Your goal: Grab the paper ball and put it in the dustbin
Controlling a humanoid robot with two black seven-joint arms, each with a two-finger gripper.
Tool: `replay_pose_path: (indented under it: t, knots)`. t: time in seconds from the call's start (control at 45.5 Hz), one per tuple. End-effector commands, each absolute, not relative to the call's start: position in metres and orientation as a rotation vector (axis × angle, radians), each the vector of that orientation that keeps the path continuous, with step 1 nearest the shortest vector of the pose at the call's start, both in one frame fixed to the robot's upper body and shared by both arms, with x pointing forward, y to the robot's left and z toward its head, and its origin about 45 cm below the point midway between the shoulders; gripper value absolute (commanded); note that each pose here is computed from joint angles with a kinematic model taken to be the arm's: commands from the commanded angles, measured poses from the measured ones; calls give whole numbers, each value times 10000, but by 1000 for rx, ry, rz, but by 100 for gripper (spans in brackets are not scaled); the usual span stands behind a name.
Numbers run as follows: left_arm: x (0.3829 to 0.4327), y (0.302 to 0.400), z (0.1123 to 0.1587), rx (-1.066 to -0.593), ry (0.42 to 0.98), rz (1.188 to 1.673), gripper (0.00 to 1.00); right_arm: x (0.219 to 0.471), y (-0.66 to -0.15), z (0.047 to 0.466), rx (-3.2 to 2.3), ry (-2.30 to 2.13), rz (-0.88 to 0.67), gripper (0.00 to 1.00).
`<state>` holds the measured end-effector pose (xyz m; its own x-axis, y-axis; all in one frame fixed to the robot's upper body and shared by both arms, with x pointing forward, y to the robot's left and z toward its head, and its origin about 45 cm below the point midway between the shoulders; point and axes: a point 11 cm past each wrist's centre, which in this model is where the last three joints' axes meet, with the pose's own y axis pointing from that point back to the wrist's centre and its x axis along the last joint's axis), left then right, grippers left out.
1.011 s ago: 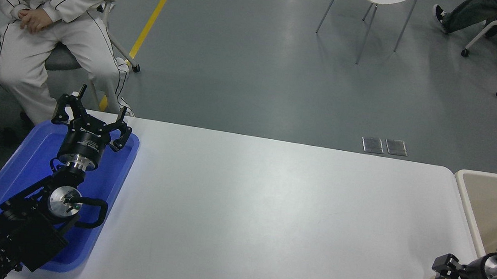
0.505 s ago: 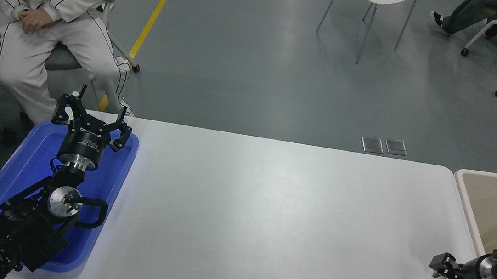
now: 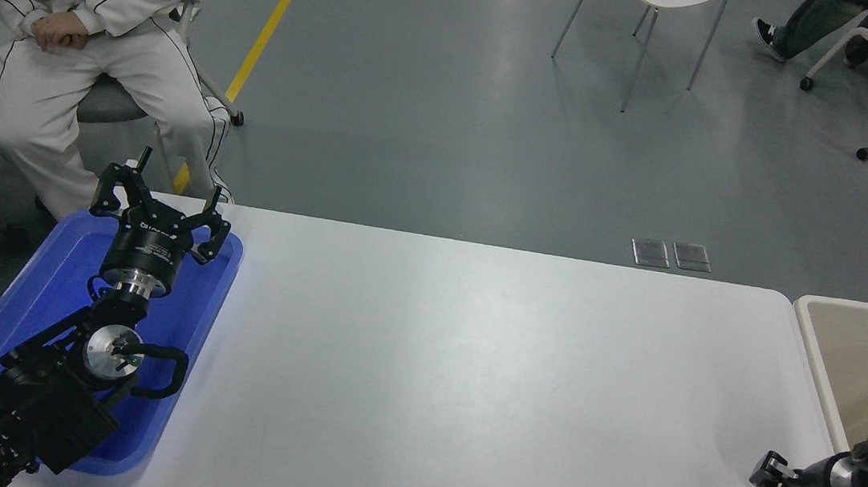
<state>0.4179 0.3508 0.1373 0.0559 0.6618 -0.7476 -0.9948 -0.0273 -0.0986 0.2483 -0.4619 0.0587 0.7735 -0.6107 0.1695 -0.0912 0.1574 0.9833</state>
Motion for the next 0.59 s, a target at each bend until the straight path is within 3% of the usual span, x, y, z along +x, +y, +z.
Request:
replay_pose_path:
  t: [0.0, 0.352, 0.571]
  knots:
    - [4181, 3508, 1376, -742, 578, 1450, 100, 2422, -4620, 569, 1395, -684, -493, 0]
    - [4181, 3506, 1374, -741, 579, 1449, 100, 2292, -4737, 770, 1385, -647, -504, 0]
    - [4181, 3506, 1374, -741, 579, 1449, 100, 2356, -4570, 1227, 1418, -438, -447, 0]
